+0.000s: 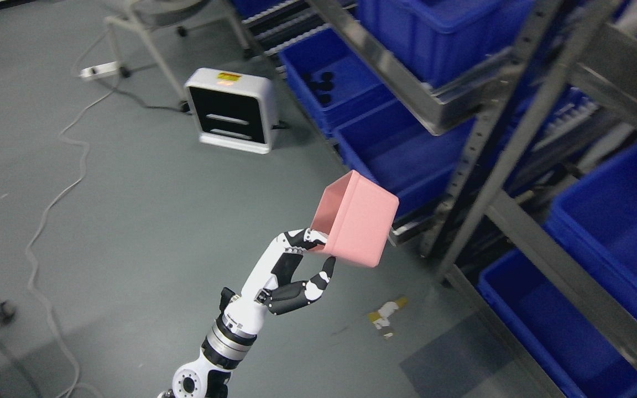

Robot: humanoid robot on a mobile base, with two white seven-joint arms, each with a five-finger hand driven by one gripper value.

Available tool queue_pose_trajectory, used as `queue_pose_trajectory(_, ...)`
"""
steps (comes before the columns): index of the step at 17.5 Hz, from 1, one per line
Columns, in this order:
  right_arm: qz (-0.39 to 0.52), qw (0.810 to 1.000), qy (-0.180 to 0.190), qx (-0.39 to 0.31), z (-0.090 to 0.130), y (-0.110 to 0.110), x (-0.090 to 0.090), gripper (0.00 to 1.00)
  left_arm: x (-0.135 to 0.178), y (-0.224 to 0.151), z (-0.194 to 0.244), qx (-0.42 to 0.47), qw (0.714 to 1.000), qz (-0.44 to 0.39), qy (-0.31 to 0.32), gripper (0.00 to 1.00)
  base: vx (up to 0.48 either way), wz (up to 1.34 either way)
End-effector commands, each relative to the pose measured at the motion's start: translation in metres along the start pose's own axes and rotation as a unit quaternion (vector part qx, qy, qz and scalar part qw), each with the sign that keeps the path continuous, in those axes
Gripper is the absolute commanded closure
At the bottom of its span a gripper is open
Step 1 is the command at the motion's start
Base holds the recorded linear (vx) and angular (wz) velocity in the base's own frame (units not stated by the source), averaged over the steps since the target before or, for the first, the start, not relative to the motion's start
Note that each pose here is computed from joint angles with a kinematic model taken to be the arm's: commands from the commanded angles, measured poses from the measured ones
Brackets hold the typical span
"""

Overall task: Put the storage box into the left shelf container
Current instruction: 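Hold the pink box up in the left hand while turning toward the shelves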

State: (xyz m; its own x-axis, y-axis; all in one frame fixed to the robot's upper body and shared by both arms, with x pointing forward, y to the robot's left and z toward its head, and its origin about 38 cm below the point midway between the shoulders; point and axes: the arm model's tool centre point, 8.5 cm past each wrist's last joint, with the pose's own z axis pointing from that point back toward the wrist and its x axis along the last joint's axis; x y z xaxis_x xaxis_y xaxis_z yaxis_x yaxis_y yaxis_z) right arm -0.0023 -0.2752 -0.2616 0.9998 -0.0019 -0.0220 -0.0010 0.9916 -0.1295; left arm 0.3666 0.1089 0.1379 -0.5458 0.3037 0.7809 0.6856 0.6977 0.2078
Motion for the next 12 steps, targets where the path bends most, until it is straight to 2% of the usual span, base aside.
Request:
queue_pose_trajectory(1,-0.002,1.000,-0.004,-0.009,-0.001,-0.011,0.000,0.00,-0.021,-0.027,0.030,-0.023,0.998,0.026,0.047,0.98,0.159,-1.25)
queue_pose_trajectory(4,-0.002,1.000,-0.004,-0.009,-0.001,-0.011,0.000,0.00,-0.018,-0.018,0.032,-0.011,0.999,0.016,0.045,0.98,0.166,-1.12)
queue_pose_trajectory(7,-0.002,1.000,-0.004,-0.009,-0.001,-0.011,0.000,0.00,-0.009,0.020,0.024,-0.003,0.998,-0.030,0.047,0.98,0.151,-0.98)
queue_pose_trajectory(12,-0.002,1.000,-0.004,-0.009,-0.001,-0.011,0.000,0.00,-0.026,0.066,-0.004,-0.084,0.977,-0.132,0.142,0.98,0.122,-0.81)
